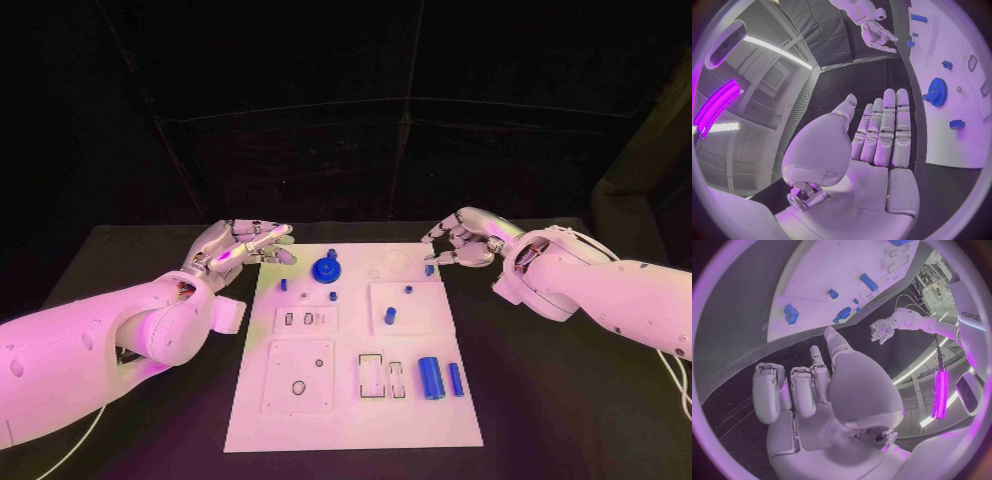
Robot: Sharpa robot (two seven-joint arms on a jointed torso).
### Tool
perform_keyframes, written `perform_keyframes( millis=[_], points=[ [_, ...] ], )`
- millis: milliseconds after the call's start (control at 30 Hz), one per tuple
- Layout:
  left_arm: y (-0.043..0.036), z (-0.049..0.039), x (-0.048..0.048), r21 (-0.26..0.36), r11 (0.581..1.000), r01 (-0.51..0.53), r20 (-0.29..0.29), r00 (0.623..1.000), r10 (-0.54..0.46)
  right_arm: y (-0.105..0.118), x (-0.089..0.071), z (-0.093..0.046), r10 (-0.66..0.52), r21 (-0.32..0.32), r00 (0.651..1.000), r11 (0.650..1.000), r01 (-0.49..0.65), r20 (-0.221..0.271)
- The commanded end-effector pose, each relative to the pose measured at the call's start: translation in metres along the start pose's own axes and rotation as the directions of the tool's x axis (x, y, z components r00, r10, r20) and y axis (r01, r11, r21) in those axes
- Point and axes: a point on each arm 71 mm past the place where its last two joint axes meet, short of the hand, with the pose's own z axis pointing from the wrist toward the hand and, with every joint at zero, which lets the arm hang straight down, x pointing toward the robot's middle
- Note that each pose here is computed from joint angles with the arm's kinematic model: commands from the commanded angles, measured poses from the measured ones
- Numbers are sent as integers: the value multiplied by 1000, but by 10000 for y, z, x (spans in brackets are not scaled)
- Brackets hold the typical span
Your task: Assemble the parts on the task board
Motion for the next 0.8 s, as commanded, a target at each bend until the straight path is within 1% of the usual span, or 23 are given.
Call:
perform_keyframes(
  millis=[33,133,200,333,467,700,800],
  points=[
    [-8,13,19,5,1000,4,-17,1000,-4,-53,-40,-36,52,-34,999,998,-53,-7],
    [-4,17,19,2,1000,4,-17,1000,-4,-155,-67,-70,38,-11,999,999,-38,-2],
    [-2,19,18,1,1000,4,-17,1000,-4,-210,-56,-86,24,2,1000,1000,-24,-5],
    [2,26,22,1,1000,4,-18,1000,-4,-294,17,-96,2,20,1000,1000,-2,-20],
    [6,33,28,1,1000,5,-19,1000,-5,-342,109,-93,-10,24,999,1000,11,-33],
    [9,38,29,2,1000,5,-20,1000,-5,-361,246,-84,-11,22,998,1000,13,-59],
    [9,38,25,2,1000,4,-18,1000,-4,-368,280,-82,-11,23,998,1000,12,-58]
  ],
)
